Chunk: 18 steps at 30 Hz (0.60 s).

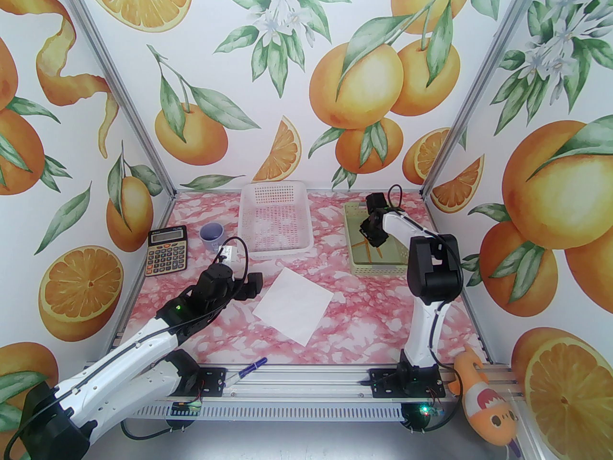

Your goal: Place the utensils on the paper napkin and roll it up

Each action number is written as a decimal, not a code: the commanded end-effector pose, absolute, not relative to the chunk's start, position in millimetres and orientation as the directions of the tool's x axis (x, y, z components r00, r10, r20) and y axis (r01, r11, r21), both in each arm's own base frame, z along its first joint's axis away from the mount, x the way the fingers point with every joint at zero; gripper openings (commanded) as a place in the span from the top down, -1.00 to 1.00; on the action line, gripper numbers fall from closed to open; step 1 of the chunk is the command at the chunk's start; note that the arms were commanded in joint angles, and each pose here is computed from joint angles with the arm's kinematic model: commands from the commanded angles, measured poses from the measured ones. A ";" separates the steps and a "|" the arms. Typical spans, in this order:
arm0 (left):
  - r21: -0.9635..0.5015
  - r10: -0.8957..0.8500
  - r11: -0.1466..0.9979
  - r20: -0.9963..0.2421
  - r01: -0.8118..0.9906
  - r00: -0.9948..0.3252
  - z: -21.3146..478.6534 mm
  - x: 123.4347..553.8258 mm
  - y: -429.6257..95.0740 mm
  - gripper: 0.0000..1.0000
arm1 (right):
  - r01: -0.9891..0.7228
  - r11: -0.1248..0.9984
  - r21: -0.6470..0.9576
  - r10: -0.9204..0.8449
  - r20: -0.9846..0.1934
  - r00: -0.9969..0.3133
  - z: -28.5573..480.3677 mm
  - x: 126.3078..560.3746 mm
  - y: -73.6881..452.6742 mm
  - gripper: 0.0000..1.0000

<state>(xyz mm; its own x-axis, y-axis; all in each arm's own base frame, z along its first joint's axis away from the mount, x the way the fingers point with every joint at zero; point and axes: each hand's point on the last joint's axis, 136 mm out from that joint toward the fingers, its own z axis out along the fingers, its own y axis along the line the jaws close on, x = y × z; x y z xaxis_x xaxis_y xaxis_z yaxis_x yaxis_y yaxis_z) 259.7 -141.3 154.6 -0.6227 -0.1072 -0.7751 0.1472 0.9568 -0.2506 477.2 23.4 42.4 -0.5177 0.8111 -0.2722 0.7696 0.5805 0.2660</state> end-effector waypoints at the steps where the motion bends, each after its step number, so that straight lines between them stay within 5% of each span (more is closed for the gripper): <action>1: -0.238 -0.107 0.962 -0.781 0.135 -0.615 157.5 259.0 -135.2 -0.96 | 0.798 0.553 0.240 0.828 -0.269 -0.493 31.1 479.1 19.0 0.30; 12: -0.240 -0.110 0.962 -0.777 0.131 -0.619 157.6 258.9 -134.3 -0.97 | 0.804 0.550 0.227 0.830 -0.257 -0.495 17.8 481.8 19.6 0.40; 18: -0.237 -0.107 0.963 -0.774 0.129 -0.623 156.4 258.8 -133.6 -0.97 | 0.801 0.552 0.232 0.829 -0.260 -0.496 20.9 481.7 19.4 0.71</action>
<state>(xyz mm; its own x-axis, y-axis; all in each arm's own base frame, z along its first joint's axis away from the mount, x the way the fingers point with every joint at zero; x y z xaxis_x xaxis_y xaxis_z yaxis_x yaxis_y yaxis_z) 258.6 -138.0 152.4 -0.6297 -0.1051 -0.7697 0.1377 0.9600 -0.2437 478.9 23.4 24.6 -0.5055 0.8253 -0.2518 0.7917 0.5596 0.2449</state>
